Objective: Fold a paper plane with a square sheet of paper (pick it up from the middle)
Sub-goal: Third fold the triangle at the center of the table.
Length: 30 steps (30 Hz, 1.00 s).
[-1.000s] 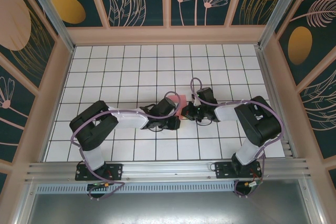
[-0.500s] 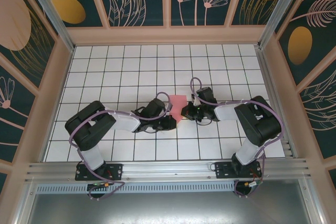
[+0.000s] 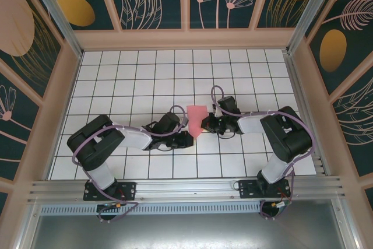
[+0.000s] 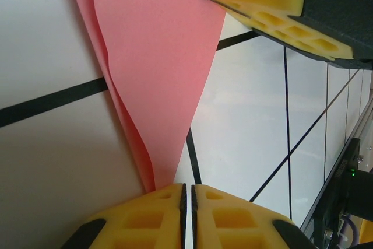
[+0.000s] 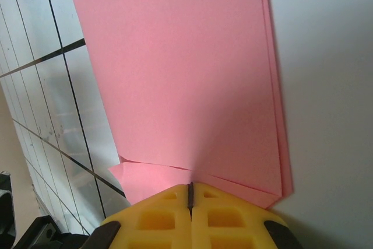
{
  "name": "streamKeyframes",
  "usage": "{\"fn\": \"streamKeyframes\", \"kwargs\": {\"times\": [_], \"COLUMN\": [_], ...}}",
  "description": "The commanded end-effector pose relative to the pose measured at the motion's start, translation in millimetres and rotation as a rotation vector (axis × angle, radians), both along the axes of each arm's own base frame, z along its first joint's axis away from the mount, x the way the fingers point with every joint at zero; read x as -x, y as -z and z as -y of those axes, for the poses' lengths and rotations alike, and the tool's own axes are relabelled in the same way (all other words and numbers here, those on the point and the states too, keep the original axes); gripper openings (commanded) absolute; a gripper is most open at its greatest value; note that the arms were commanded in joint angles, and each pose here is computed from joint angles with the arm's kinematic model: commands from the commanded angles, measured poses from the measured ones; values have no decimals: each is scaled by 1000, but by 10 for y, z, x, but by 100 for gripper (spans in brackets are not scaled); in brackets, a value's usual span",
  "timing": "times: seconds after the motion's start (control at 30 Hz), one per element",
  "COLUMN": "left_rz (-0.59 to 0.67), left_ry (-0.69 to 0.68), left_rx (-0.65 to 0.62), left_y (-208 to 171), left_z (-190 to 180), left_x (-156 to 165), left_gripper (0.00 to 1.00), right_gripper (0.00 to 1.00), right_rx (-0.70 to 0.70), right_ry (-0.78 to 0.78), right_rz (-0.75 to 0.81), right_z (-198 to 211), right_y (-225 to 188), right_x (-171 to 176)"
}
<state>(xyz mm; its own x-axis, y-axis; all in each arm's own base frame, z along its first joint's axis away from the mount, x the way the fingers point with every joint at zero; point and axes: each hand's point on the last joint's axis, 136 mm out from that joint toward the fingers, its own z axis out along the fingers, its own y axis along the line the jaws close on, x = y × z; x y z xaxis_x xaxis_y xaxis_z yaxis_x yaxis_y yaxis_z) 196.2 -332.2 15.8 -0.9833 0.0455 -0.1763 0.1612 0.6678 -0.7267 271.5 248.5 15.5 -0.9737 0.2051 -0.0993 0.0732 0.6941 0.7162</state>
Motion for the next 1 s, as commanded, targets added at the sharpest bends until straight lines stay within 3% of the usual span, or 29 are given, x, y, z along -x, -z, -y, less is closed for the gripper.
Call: {"fn": "streamKeyframes", "kwargs": {"times": [0.0,0.27,0.47,0.63,0.73,0.97], "left_rz": [-145,59,126,104,40,-24], "left_ry": [3,-61,-51,-26,-18,-54], "left_rx": [-195,-121,25,48,-7,-173], "left_y": [405,-241,-611,-519,-207,241], "left_z": [-391,-297,102,351,379,19], "left_x": [344,7,-252,-388,-394,-231], "left_gripper": [12,12,13,13,12,10], "right_gripper": [0,0,0,0,0,0], "right_rx": [158,144,140,146,146,140], "right_ry": [49,60,70,68,70,67], "right_rz": [-48,-55,-59,-65,-63,-30], "right_z": [270,261,269,274,274,260], "right_y": [327,322,329,350,341,237], "right_x": [57,74,84,95,85,18]}}
